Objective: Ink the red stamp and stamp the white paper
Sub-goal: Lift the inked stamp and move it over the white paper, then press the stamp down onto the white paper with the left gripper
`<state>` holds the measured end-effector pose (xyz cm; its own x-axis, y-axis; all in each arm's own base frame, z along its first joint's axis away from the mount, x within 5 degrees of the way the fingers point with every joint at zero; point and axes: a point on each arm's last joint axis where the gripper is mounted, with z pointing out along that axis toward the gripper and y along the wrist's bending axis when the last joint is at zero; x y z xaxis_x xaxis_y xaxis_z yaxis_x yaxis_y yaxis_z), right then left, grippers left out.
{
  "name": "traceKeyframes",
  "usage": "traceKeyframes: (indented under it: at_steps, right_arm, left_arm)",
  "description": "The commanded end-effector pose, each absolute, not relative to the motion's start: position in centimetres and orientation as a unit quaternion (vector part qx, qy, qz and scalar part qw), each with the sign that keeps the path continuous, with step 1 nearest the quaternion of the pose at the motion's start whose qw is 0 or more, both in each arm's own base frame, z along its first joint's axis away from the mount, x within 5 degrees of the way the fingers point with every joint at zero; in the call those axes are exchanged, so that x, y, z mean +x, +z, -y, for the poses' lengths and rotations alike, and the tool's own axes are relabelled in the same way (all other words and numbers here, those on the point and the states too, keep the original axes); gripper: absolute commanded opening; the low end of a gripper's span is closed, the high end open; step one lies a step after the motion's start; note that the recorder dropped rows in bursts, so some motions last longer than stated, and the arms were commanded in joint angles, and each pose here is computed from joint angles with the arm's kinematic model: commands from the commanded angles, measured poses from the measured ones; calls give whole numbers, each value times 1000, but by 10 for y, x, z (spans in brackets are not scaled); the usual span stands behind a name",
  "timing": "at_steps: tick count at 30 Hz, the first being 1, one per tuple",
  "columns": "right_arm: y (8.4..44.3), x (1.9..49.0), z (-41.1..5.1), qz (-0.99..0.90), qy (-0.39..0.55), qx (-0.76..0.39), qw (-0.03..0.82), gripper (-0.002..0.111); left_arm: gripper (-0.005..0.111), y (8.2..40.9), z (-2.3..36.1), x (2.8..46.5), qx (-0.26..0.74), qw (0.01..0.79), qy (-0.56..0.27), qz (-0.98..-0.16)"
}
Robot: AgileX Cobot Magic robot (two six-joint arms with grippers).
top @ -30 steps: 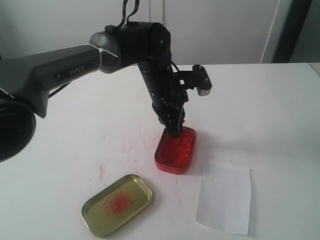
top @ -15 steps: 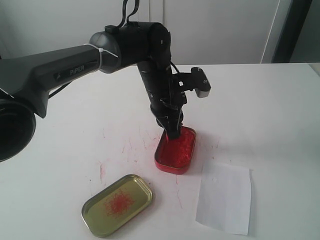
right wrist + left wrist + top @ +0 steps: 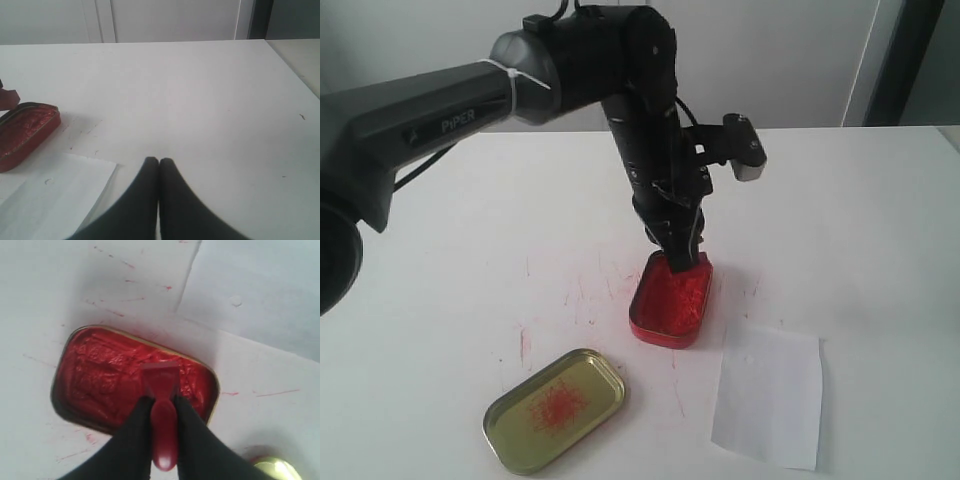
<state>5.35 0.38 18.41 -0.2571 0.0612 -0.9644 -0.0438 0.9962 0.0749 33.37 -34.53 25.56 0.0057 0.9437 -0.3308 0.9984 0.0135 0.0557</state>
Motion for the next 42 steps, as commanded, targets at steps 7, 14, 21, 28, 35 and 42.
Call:
traceKeyframes:
  at_steps: [7, 14, 21, 28, 35, 42]
  right_arm:
    - [182, 53, -4, -792, 33, -5, 610, 0]
    - [182, 53, -4, -792, 35, -4, 610, 0]
    - [182, 53, -4, -792, 35, -4, 610, 0]
    - [182, 53, -4, -792, 35, -4, 610, 0]
    - [182, 53, -4, -792, 35, -4, 610, 0]
    - [182, 53, -4, -792, 35, -4, 610, 0]
  left_arm:
    - [0, 262, 367, 304, 707, 128, -123, -684]
    - [0, 261, 372, 293, 723, 109, -140, -668]
    - [0, 262, 377, 281, 739, 91, -164, -647]
    - [0, 248, 393, 264, 755, 101, -164, -627]
    - [0, 234, 398, 260, 745, 105, -195, -629]
    - [0, 219, 400, 258, 744, 114, -214, -623]
